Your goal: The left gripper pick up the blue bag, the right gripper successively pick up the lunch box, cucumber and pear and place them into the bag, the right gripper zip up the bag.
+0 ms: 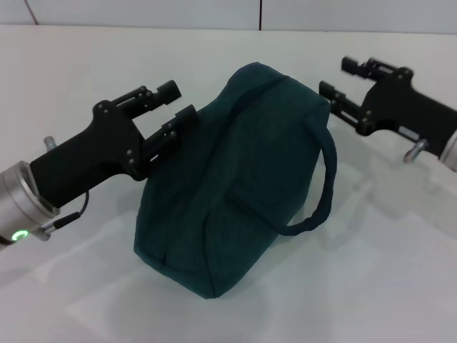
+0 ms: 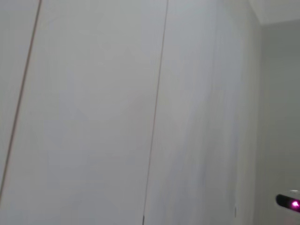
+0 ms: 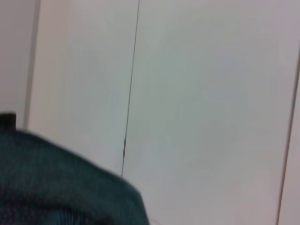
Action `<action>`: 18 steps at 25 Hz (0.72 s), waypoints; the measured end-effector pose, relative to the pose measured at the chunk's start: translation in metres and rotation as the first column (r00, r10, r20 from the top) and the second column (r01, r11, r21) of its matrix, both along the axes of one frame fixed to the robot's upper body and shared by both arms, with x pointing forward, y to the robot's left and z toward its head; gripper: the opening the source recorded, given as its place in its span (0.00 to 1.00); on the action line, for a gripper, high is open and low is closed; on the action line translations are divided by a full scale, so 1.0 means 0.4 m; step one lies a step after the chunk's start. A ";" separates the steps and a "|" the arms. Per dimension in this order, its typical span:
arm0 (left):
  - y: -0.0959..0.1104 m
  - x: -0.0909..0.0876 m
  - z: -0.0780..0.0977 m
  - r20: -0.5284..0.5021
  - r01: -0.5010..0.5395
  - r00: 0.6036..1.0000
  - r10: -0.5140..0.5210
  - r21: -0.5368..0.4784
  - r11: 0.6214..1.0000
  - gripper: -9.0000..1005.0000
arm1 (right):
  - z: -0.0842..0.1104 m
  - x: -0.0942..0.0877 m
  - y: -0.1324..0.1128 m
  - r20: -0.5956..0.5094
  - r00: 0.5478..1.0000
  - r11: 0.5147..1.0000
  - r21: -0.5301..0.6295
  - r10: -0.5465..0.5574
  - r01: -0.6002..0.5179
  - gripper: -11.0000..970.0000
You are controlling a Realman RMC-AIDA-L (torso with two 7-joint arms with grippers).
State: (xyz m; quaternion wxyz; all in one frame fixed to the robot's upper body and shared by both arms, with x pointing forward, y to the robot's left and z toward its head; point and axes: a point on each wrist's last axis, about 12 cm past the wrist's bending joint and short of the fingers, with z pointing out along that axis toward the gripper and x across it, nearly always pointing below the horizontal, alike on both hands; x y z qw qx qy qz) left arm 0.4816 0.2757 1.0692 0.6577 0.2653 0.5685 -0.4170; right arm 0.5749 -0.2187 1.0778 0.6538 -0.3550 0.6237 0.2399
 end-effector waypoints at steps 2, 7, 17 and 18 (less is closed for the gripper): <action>0.002 -0.003 0.005 0.008 0.006 1.000 -0.005 -0.017 1.000 0.42 | 0.016 -0.009 -0.012 0.020 1.000 0.999 0.046 0.015 -0.016 0.45; 0.003 -0.013 0.027 0.048 0.075 0.996 -0.073 -0.050 0.996 0.70 | 0.069 -0.041 -0.025 0.079 0.985 0.972 0.171 0.152 -0.164 0.56; -0.002 -0.024 0.023 0.047 0.123 0.992 -0.121 -0.024 0.992 0.83 | 0.122 -0.076 0.001 0.105 0.883 0.866 0.173 0.457 -0.469 0.61; -0.001 -0.025 0.022 0.045 0.124 0.991 -0.123 -0.022 0.992 0.84 | 0.119 -0.077 0.004 0.104 0.883 0.866 0.172 0.457 -0.469 0.61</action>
